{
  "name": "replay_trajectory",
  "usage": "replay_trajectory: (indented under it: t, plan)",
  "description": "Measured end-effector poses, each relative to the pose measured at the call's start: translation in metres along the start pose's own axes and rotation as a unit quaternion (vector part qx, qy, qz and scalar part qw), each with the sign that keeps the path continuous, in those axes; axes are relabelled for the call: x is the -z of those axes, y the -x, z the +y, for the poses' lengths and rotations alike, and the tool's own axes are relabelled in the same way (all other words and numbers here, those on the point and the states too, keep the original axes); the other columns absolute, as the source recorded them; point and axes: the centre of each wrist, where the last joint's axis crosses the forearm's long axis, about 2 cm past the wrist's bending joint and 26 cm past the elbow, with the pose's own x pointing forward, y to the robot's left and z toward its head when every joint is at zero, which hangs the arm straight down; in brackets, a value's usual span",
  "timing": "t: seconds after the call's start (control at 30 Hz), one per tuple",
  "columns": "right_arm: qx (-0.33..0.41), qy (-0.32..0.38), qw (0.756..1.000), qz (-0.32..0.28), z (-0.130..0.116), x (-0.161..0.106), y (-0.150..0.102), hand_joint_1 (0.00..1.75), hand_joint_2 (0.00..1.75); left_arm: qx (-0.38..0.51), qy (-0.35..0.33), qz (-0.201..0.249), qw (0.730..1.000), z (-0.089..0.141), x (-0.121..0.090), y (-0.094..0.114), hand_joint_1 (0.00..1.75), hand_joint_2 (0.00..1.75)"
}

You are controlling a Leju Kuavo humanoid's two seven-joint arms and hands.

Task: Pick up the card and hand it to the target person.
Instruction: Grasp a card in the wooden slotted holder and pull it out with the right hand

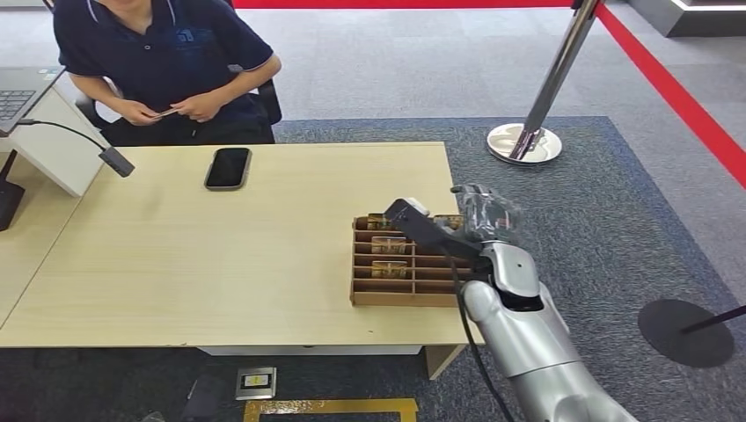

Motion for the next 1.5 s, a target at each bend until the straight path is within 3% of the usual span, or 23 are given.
replay_trajectory:
  t: [0.6,0.77,0.93,1.5]
  plan:
    - [-0.019,-0.031,0.999,0.019,0.011,0.006,-0.001,0.69,1.75,-0.001,0.000,0.001,1.000,0.000,0.000,0.000,0.00,0.00]
    - [-0.023,-0.033,0.999,0.022,0.013,0.006,0.000,1.07,1.75,0.000,0.000,0.001,1.000,0.000,0.000,0.000,0.00,0.00]
    - [-0.025,-0.031,0.999,0.024,0.013,0.006,0.000,1.26,1.75,0.000,0.000,0.000,1.000,0.000,0.000,0.000,0.00,0.00]
    - [-0.027,-0.027,0.999,0.024,0.013,0.006,0.000,1.28,1.75,0.002,0.000,-0.001,1.000,0.000,0.000,0.000,0.00,0.00]
